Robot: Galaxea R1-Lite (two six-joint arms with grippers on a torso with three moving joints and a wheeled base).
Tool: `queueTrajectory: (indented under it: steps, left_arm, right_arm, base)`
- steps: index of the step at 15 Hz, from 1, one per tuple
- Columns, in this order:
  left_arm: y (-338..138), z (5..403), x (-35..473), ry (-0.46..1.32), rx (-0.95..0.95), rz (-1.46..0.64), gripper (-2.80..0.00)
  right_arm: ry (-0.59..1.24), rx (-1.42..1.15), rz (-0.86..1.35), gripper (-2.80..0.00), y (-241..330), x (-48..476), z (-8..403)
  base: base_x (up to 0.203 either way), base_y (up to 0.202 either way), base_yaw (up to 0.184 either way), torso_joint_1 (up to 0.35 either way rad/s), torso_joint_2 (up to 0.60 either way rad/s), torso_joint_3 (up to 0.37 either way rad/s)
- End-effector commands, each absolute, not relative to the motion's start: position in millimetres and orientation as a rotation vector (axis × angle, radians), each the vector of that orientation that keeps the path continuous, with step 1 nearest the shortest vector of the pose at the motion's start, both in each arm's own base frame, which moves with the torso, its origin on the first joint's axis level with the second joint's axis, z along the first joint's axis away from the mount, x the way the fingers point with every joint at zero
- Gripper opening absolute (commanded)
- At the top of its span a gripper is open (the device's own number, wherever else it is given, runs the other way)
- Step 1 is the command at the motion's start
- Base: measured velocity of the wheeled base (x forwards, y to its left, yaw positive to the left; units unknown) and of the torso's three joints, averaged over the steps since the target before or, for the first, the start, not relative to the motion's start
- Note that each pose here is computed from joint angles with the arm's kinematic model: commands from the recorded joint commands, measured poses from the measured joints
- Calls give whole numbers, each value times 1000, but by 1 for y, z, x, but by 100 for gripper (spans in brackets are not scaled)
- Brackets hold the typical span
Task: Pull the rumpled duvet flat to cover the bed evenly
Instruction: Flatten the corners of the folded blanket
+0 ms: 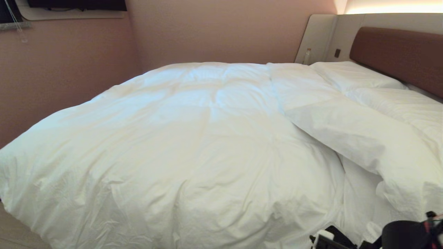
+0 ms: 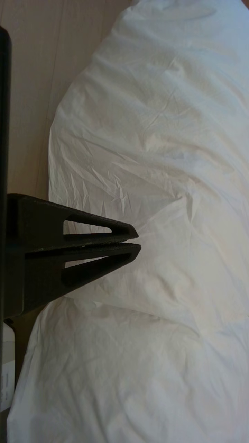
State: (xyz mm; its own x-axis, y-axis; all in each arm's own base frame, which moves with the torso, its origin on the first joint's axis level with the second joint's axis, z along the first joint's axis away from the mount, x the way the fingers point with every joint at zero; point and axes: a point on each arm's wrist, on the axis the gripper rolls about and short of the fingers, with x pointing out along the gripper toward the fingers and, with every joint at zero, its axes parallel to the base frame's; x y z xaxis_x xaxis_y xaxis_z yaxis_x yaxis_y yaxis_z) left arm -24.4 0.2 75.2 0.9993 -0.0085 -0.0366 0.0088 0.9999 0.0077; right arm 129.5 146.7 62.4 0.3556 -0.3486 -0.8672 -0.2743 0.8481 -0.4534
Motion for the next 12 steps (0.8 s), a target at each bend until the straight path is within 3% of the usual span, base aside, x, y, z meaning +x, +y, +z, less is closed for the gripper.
queueTrajectory:
  steps: [1, 7, 12]
  left_arm:
    - [0, 75, -24, 37, 8, -9, -280]
    - [0, 75, -24, 37, 8, -8, -280]
    - [0, 75, -24, 37, 8, -8, -280]
  right_arm:
    - [1070, -668, -195, 0, 161, 139, 39]
    - [932, -707, -276, 0, 163, 134, 42]
    - [879, -774, -253, 0, 148, 104, 81]
  base:
    - [0, 0, 0, 0, 0, 0]
    - [0, 0, 0, 0, 0, 0]
    - [0, 0, 0, 0, 0, 0]
